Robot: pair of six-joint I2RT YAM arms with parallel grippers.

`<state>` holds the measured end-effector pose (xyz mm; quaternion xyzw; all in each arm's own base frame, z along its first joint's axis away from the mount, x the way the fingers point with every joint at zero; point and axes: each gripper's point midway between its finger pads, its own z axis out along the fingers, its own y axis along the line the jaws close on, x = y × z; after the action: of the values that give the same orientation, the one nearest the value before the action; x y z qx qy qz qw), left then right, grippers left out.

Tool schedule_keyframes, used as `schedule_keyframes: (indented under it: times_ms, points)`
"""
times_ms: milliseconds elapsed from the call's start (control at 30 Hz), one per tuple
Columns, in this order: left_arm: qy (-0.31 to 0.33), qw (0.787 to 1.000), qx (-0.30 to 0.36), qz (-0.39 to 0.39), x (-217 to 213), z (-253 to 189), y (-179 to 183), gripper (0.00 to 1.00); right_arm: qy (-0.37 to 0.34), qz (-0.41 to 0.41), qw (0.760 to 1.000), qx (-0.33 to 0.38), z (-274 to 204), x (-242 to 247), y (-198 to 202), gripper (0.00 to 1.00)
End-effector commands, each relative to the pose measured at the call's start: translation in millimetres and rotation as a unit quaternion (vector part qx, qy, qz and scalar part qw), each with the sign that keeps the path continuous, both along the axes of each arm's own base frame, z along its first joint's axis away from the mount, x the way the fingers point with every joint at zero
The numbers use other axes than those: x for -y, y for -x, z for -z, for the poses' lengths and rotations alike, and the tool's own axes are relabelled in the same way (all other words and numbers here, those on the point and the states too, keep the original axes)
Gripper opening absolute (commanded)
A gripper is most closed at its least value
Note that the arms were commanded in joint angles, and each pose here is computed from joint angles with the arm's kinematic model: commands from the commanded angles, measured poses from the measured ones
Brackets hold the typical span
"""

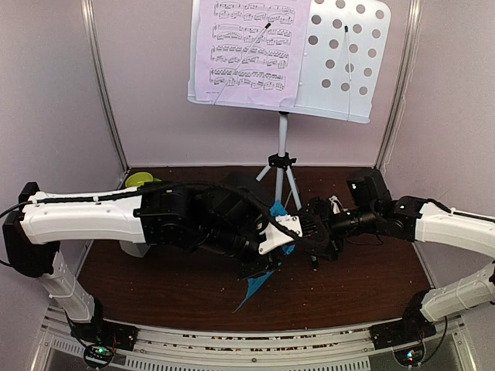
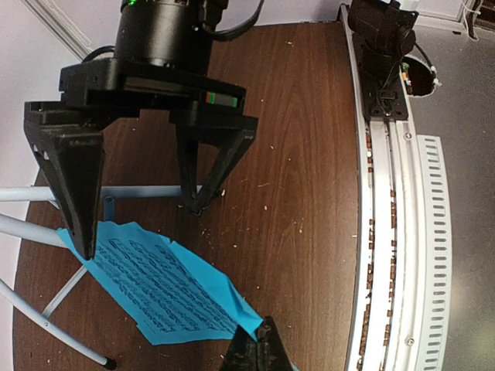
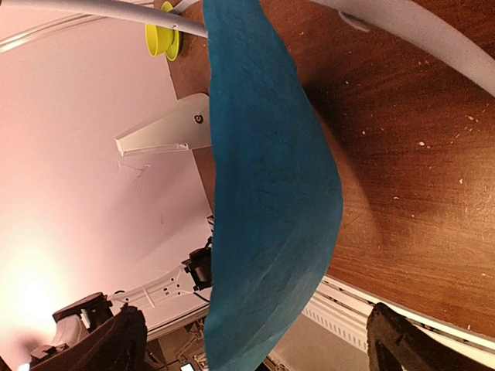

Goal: Set up the instrument practice props

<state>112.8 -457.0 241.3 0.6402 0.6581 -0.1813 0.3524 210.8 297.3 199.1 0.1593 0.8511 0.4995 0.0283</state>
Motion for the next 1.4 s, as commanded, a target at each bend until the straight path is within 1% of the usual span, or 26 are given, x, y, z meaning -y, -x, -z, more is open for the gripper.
schedule_keyframes:
  times_ms: [0, 100, 167, 300, 467, 567, 667, 767, 800, 833, 867, 900, 933, 967, 1100, 1200, 1267, 1367]
  points:
    - [0.016, 0.999, 0.008, 0.030, 10.3, -12.2, 6.3, 0.00, -0.020, 0.032, 0.999, -0.004, -7.8, -0.3, -10.6, 1.00]
    - [0.014, 0.999, 0.010, 0.035, 9.5, -11.4, 7.2, 0.00, -0.016, 0.041, 0.999, 0.000, -8.8, 1.4, -13.6, 1.00]
    - [0.014, 0.999, 0.012, 0.039, 9.8, -11.9, 7.6, 0.00, -0.008, 0.038, 0.999, -0.014, 1.5, -1.3, -13.9, 0.99]
    - [0.012, 0.998, 0.020, 0.057, 12.3, -12.7, 9.9, 0.00, -0.001, 0.026, 0.999, -0.024, 6.6, -14.4, -17.6, 0.87]
    - [-0.013, 0.996, 0.039, 0.080, 18.8, -10.7, 12.0, 0.00, 0.069, 0.000, 0.997, -0.027, 21.4, -14.4, -6.9, 0.64]
    - [-0.029, 0.994, 0.049, 0.089, 21.3, -8.7, 13.8, 0.00, 0.087, -0.003, 0.996, -0.036, 29.4, -9.4, -1.6, 0.46]
    - [-0.038, 0.994, 0.059, 0.089, 21.3, -9.1, 13.0, 0.00, 0.108, -0.009, 0.994, -0.028, 30.9, -4.3, -0.3, 0.28]
    - [-0.048, 0.995, 0.059, 0.070, 17.1, -7.3, 8.7, 0.00, 0.120, -0.027, 0.992, -0.018, 28.9, -3.9, 0.7, 0.12]
    - [-0.054, 0.995, 0.058, 0.056, 14.2, -5.3, 5.4, 0.03, 0.118, -0.031, 0.992, -0.012, 26.5, -4.9, 0.8, 0.07]
    - [-0.064, 0.996, 0.055, 0.040, 9.4, -1.7, 2.1, 0.08, 0.114, -0.034, 0.993, -0.005, 22.8, -6.3, 0.1, 0.03]
    - [-0.073, 0.996, 0.050, 0.024, 3.4, 1.5, -1.8, 0.12, 0.104, -0.038, 0.994, 0.005, 16.9, -9.3, -1.2, 0.01]
    - [-0.079, 0.996, 0.037, 0.007, -4.1, 4.6, -4.9, 0.17, 0.090, -0.042, 0.995, 0.018, 9.8, -13.2, -2.7, 0.00]
    - [-0.071, 0.997, 0.022, -0.009, -13.3, 0.6, -8.2, 0.26, 0.077, -0.045, 0.996, 0.033, 1.7, -16.2, -4.4, 0.00]
    - [-0.059, 0.998, 0.001, -0.025, -22.6, -1.8, -10.4, 0.33, 0.062, -0.050, 0.995, 0.060, -9.3, -19.7, -7.3, 0.00]
    - [0.039, 0.994, -0.051, -0.084, -61.9, -21.4, -19.6, 0.60, 0.023, -0.073, 0.985, 0.154, -47.5, -25.2, -9.0, 0.00]
    - [0.128, 0.981, -0.064, -0.131, -91.2, -45.1, -25.5, 0.79, 0.015, -0.093, 0.971, 0.222, -67.9, -24.4, -6.1, 0.00]
    - [0.176, 0.970, -0.073, -0.154, -106.6, -54.0, -26.8, 0.85, 0.006, -0.107, 0.957, 0.269, -80.9, -22.9, -1.6, 0.00]
    - [0.234, 0.950, -0.084, -0.188, -126.4, -62.6, -30.2, 0.87, -0.016, -0.132, 0.932, 0.336, -97.0, -21.7, 9.9, 0.00]
